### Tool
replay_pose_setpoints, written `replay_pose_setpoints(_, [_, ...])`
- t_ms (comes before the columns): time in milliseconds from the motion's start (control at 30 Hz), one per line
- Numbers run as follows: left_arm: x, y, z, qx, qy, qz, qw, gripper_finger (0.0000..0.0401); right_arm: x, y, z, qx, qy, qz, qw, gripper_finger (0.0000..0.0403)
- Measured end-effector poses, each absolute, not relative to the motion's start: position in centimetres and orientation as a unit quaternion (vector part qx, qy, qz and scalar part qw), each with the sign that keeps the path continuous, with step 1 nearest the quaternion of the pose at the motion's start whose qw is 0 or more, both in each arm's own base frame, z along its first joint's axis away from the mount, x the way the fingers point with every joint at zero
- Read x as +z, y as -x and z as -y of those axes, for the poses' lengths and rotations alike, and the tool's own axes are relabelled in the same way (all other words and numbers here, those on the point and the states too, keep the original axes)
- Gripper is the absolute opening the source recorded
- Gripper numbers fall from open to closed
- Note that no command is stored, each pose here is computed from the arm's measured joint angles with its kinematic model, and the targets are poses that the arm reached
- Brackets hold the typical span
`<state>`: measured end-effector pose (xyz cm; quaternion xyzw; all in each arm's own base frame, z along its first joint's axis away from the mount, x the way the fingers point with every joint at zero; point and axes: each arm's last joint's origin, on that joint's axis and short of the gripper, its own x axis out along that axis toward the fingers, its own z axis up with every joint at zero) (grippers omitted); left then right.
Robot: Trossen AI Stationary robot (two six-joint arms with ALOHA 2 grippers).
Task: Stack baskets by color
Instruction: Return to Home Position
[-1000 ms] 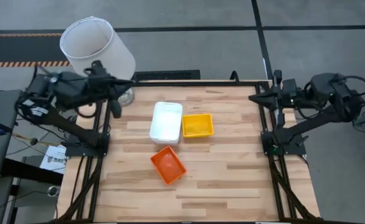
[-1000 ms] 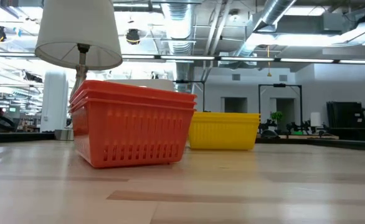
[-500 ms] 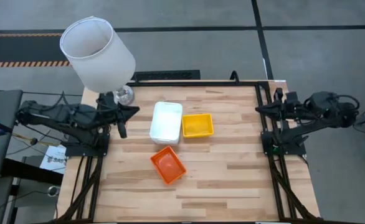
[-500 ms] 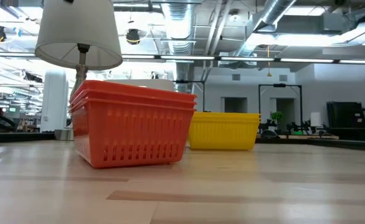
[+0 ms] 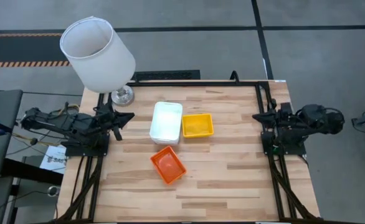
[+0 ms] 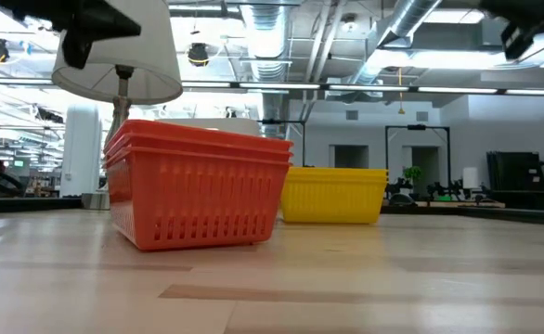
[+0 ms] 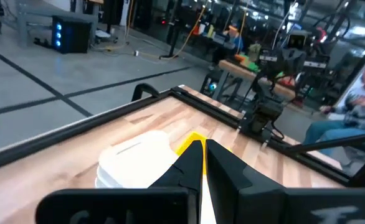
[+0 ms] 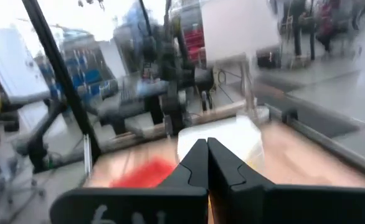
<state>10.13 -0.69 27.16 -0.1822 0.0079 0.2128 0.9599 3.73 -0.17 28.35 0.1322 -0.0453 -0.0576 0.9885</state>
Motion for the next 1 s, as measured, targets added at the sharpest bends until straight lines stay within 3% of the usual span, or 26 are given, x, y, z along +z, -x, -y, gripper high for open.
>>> replay_pose_setpoints(367, [22.5,-8.3,0.2,0.224,0.238,0.026,0.945,0.0006,23.5,-6.4,-0.2,-0.104,-0.177,-0.007,0.979,0.0012])
replay_pose_setpoints(767, [17.6,-8.6,0.2,0.224,0.287,0.02,0.931,0.0006,18.3,-9.0,-0.7,-0.114,-0.231,0.025,0.966,0.0012])
replay_pose_setpoints(1000, [17.4,-8.7,0.3,0.227,0.284,0.019,0.931,0.0006,17.5,-9.4,-0.8,-0.114,-0.24,0.026,0.964,0.0012])
